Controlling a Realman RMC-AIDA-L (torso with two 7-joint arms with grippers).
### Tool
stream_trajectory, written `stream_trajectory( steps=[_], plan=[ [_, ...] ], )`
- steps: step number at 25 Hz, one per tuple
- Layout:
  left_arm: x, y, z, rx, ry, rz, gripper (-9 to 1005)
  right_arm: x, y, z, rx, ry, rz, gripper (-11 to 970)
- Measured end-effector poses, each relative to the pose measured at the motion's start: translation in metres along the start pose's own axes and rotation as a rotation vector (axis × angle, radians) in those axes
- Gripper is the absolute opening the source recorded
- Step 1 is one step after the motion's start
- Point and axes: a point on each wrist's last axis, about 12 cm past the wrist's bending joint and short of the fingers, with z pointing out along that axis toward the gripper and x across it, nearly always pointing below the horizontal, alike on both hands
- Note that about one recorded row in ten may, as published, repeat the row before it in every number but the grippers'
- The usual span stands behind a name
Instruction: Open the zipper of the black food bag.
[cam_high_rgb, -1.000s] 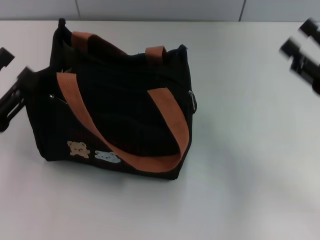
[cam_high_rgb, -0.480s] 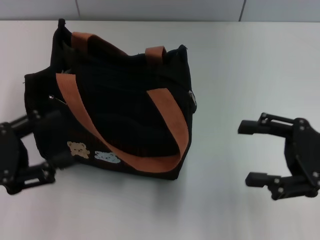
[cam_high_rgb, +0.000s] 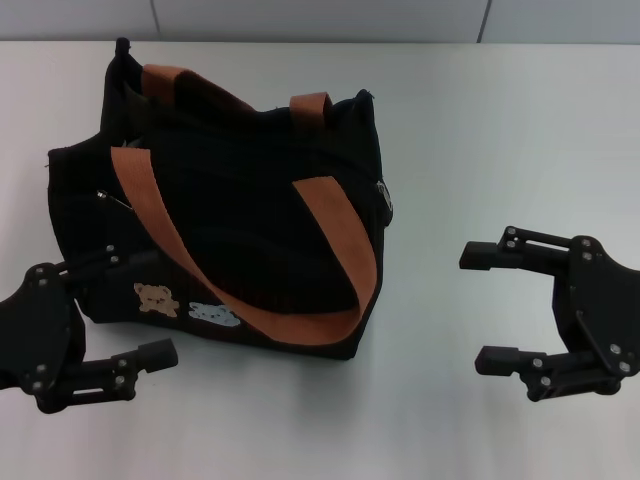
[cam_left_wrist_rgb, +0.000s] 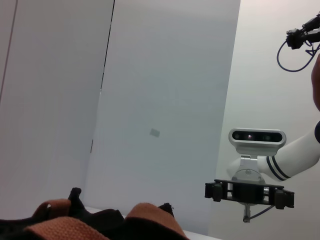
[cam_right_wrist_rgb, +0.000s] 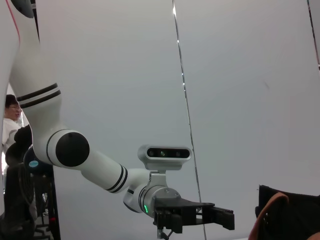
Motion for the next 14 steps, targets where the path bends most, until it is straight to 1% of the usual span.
stream_trajectory(
  steps=[14],
  plan=[
    [0.0019,-0.0007,0.0016,-0.008,-0.011,-0.015,852,0.0006,0.0001,0.0034,0.002,-0.014,-0.002,853]
  ],
)
